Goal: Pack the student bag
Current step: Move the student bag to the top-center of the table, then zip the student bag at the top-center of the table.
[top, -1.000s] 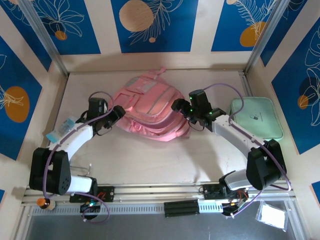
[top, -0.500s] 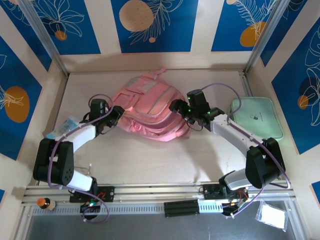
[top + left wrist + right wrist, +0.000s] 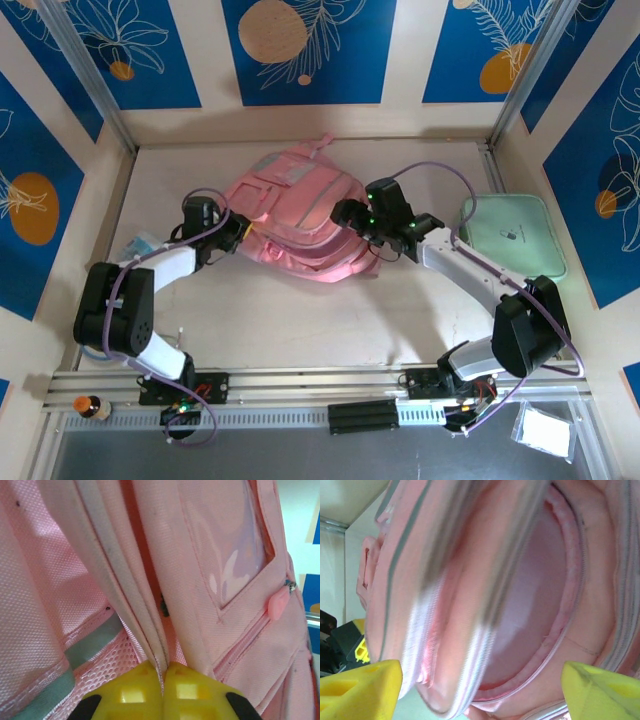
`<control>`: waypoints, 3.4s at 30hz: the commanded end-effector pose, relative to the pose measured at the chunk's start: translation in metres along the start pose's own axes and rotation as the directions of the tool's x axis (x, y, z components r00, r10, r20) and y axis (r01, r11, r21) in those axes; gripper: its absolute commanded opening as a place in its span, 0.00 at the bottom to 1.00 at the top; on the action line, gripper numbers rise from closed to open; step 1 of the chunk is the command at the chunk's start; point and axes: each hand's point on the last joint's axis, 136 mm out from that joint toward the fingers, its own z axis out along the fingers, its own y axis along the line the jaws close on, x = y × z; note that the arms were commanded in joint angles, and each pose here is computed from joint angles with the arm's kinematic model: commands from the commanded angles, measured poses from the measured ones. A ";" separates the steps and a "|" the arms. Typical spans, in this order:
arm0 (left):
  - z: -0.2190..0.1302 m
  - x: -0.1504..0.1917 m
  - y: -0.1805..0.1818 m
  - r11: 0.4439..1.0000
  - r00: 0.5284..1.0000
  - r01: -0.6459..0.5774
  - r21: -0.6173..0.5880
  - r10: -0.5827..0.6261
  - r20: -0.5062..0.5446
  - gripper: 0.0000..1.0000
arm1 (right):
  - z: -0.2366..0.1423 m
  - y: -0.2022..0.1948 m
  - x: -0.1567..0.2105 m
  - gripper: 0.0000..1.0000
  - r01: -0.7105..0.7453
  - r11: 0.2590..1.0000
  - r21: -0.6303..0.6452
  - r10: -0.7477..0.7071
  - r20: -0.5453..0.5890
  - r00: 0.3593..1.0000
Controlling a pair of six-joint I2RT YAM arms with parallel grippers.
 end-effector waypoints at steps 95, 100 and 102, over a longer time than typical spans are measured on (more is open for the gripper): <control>0.042 0.067 -0.095 0.977 0.985 -0.149 0.151 0.161 -0.070 0.00 | 0.034 -0.038 0.075 0.30 0.353 0.887 0.297 -0.282 -0.257 0.924; 0.041 0.067 -0.095 0.977 0.985 -0.144 0.155 0.157 -0.075 0.00 | 0.045 -0.038 0.070 0.31 0.372 0.874 0.313 -0.305 -0.242 0.921; 0.040 0.068 -0.095 0.977 0.985 -0.144 0.157 0.157 -0.076 0.00 | 0.049 -0.038 0.066 0.31 0.380 0.866 0.325 -0.317 -0.231 0.920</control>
